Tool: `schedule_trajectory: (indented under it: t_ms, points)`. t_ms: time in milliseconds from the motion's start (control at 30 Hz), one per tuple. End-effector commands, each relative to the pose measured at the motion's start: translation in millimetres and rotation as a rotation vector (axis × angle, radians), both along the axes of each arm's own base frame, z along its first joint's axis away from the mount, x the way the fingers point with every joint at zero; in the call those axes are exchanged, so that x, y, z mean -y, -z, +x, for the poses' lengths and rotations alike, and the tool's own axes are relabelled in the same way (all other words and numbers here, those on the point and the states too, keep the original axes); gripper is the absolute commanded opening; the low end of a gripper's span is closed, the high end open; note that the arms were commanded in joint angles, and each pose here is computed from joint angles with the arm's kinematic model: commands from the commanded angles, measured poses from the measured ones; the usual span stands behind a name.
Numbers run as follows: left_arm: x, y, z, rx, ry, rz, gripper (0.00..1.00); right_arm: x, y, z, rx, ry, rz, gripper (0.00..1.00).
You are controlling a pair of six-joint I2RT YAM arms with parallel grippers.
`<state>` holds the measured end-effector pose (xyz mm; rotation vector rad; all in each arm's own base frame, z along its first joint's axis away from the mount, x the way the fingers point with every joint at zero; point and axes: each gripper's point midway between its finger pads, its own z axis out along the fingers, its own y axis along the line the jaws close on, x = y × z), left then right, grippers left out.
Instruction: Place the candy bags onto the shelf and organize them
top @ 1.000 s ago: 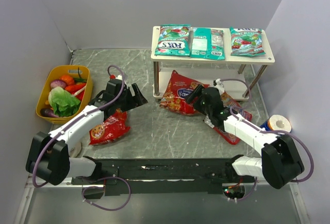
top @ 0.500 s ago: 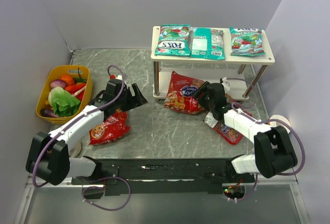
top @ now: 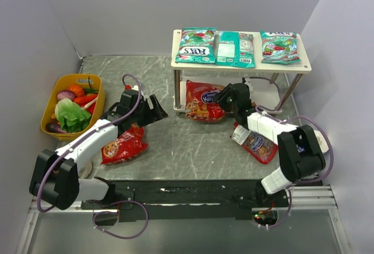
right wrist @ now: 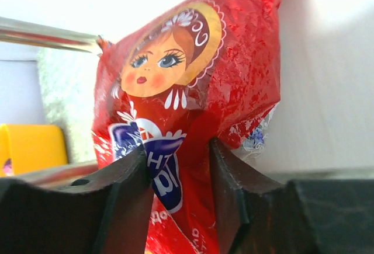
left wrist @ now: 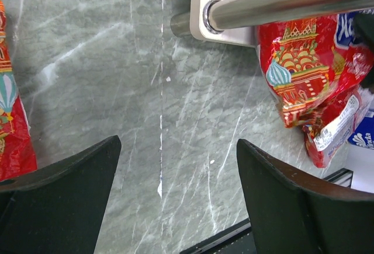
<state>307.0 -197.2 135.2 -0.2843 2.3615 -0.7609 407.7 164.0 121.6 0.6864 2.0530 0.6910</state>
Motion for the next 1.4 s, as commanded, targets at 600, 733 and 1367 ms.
schedule_trajectory:
  t_ms: [600, 733, 1367]
  points:
    - [33, -24, 18, 0.039, 0.064, -0.141, 0.87, 7, -48, 46, 0.081, 0.232, 0.077, 0.41]
    - [49, -38, 23, 0.058, 0.107, -0.224, 0.89, 12, -48, 26, 0.053, 0.249, 0.048, 0.43]
    - [137, -25, 34, -0.073, 0.156, -0.447, 0.94, 5, -21, -42, -0.128, 0.076, 0.016, 0.74]
